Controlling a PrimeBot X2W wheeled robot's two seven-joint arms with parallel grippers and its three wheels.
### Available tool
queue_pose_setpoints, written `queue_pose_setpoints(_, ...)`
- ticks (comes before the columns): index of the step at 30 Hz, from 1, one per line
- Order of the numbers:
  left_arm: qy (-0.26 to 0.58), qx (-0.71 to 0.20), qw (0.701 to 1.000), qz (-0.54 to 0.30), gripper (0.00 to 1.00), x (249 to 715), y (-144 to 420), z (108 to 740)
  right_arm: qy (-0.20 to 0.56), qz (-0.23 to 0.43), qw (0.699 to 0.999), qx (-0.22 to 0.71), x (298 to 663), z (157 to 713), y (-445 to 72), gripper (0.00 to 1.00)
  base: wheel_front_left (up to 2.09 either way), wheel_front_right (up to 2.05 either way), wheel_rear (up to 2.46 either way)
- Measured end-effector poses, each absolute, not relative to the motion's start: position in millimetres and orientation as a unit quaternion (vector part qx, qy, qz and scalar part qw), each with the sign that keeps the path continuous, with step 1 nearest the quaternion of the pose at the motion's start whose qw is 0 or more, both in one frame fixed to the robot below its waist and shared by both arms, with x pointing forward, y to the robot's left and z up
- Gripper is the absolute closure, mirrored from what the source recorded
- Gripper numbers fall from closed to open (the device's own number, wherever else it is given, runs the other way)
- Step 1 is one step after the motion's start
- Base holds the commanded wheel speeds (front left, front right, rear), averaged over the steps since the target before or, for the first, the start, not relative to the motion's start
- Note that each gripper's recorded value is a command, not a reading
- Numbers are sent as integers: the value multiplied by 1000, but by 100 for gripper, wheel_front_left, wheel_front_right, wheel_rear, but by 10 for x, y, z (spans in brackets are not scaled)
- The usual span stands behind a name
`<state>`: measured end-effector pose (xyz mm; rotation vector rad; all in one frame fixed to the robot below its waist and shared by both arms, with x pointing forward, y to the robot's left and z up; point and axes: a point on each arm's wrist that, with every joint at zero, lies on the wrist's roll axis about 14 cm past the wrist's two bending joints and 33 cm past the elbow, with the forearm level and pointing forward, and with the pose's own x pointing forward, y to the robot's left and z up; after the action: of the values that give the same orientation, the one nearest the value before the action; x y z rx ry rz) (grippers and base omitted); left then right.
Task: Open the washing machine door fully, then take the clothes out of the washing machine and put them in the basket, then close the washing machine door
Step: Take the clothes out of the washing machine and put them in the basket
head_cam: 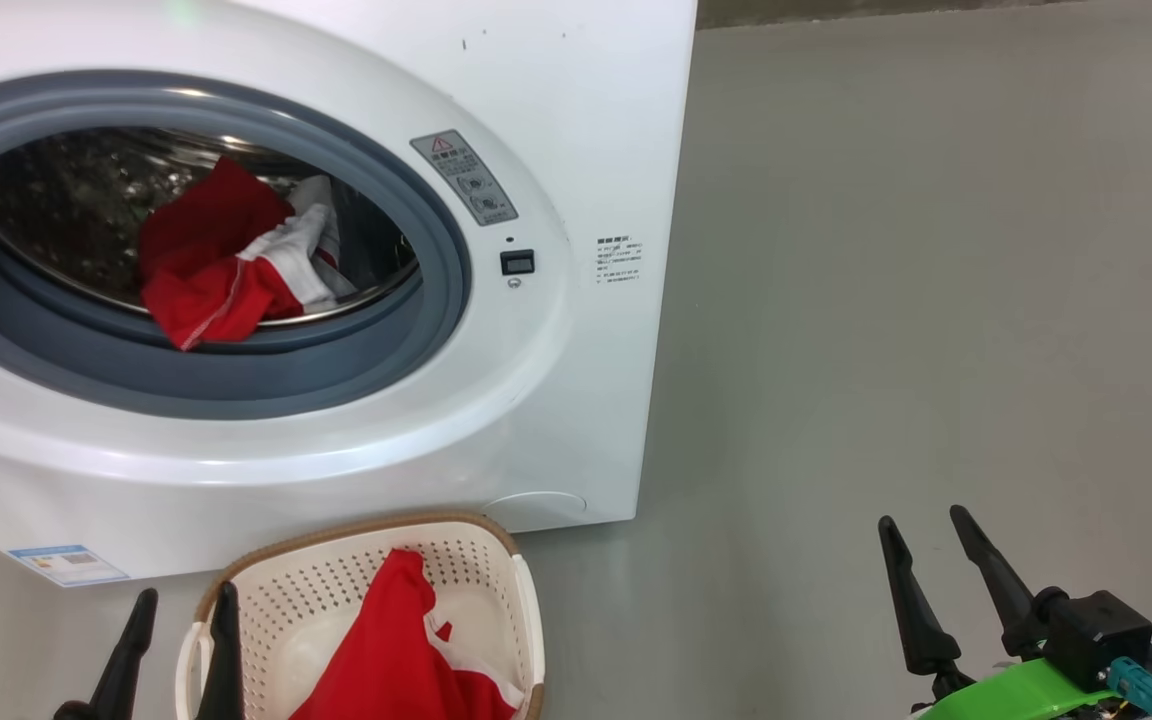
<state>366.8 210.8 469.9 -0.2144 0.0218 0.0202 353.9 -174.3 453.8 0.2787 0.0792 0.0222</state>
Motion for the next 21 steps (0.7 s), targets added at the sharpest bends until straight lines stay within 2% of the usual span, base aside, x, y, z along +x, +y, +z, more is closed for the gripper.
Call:
queue_pose_setpoints(15,23,-110,994,11,0,3668,2087,4619,47,0,989,138,3555,4479,-1805,0,0,0,0)
queue_pose_setpoints(21,20,-99,995,0,0,3847,2030,4626,52,1,989,139,3617,4442,-1799,0,0,0,0)
